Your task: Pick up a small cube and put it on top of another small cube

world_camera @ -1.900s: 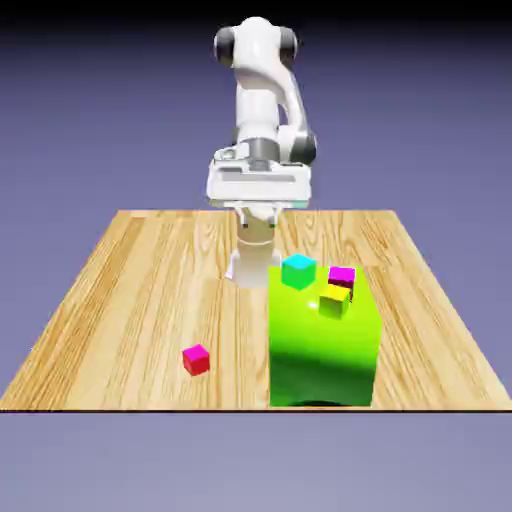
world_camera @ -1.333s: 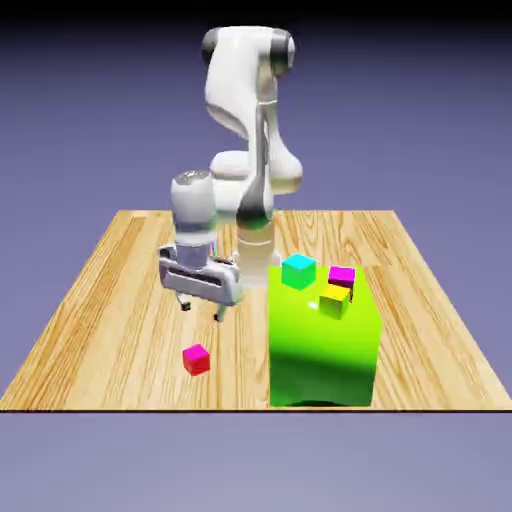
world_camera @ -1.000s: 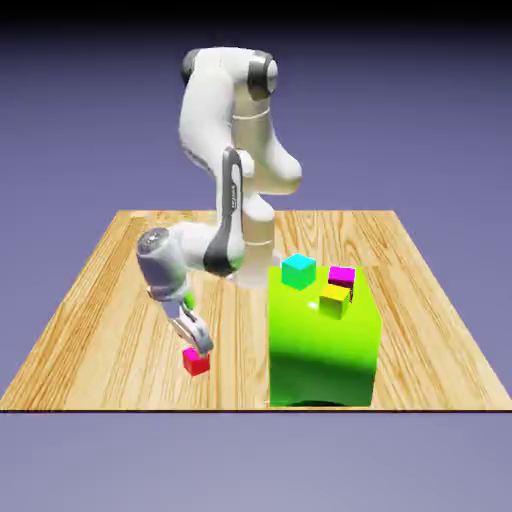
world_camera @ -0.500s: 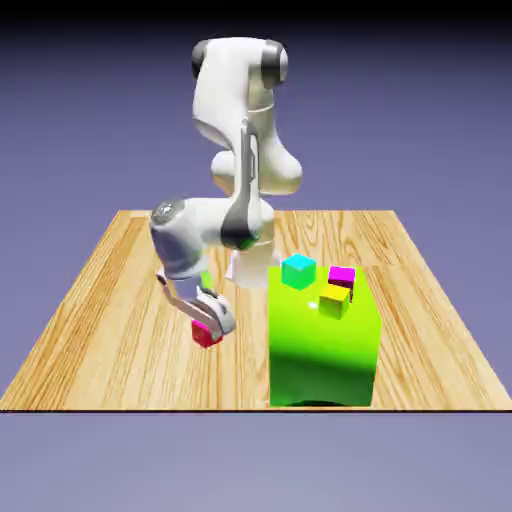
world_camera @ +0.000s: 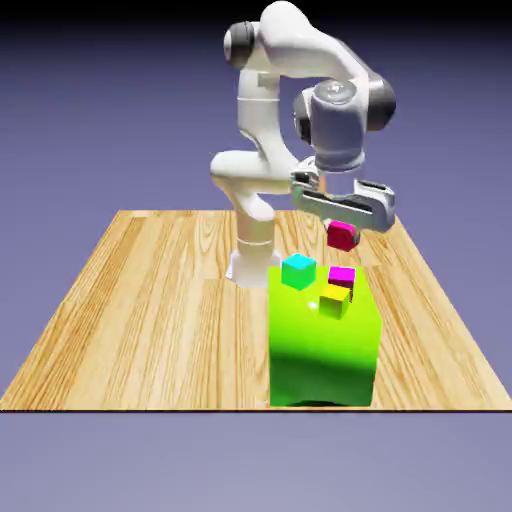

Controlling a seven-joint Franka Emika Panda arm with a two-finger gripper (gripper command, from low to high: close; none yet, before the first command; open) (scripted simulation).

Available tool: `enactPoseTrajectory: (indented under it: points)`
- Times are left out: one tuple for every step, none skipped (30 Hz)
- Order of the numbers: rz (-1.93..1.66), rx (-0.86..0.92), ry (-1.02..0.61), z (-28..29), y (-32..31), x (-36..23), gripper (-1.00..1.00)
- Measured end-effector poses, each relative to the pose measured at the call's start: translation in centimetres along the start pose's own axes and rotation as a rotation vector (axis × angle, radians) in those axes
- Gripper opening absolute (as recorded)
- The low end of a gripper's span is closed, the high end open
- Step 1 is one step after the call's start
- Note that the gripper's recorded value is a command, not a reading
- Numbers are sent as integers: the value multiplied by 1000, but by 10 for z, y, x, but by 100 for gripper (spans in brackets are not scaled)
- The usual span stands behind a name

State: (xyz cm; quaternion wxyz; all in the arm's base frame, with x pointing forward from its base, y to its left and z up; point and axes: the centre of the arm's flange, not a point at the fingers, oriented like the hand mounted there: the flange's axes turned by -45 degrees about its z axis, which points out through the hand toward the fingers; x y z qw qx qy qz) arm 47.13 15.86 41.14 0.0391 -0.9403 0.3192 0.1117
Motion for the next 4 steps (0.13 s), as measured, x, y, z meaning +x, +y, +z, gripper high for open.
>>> enactPoseTrajectory:
  points:
    - [-1, 0, 0, 17, 1, 0, -100]
    - [1, 0, 0, 19, 1, 1, 100]
    - [1, -2, 1, 19, 1, 1, 100]
    - [1, -2, 1, 19, 1, 1, 100]
